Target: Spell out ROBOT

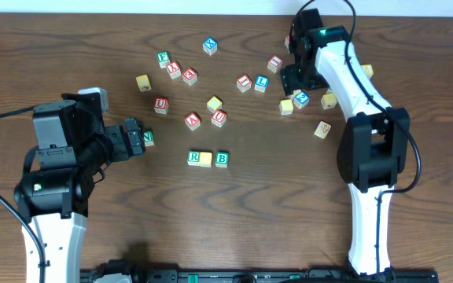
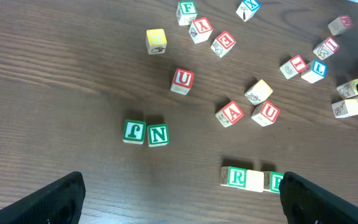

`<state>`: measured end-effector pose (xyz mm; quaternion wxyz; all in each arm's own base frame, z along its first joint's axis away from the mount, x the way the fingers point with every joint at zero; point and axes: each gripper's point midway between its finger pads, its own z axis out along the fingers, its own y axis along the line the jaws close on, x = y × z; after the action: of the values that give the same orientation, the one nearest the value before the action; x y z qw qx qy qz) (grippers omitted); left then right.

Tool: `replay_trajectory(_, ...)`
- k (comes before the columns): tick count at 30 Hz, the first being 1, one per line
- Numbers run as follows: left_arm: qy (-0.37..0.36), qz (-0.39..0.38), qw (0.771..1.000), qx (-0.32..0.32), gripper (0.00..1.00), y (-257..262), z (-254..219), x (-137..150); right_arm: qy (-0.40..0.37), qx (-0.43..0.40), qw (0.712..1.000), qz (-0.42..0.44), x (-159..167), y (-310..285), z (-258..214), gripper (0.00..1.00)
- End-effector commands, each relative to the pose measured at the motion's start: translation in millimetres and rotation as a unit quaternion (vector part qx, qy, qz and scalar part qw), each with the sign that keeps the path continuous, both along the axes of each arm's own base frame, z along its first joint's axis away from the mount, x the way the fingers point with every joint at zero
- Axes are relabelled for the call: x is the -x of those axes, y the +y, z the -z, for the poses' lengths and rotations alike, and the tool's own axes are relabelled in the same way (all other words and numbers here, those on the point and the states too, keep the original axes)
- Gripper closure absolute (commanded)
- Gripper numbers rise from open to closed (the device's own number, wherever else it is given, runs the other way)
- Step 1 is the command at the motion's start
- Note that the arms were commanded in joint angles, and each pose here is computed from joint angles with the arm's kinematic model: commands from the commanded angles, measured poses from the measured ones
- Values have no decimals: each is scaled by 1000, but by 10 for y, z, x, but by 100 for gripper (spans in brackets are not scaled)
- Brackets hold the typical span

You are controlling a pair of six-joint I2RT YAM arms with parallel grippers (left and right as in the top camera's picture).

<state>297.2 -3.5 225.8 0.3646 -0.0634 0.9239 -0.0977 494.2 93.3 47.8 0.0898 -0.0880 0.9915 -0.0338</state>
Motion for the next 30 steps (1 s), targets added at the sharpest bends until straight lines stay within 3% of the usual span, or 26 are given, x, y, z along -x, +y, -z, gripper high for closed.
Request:
replay_trajectory(1, -14, 7, 1000, -2, 2, -6, -100, -20, -8, 5, 1000, -13, -52, 3, -46, 23)
replay_trajectory(30, -14, 7, 1000, -2, 2, -6, -100, -20, -24, 0, 999, -46, -77, 249, 122, 31)
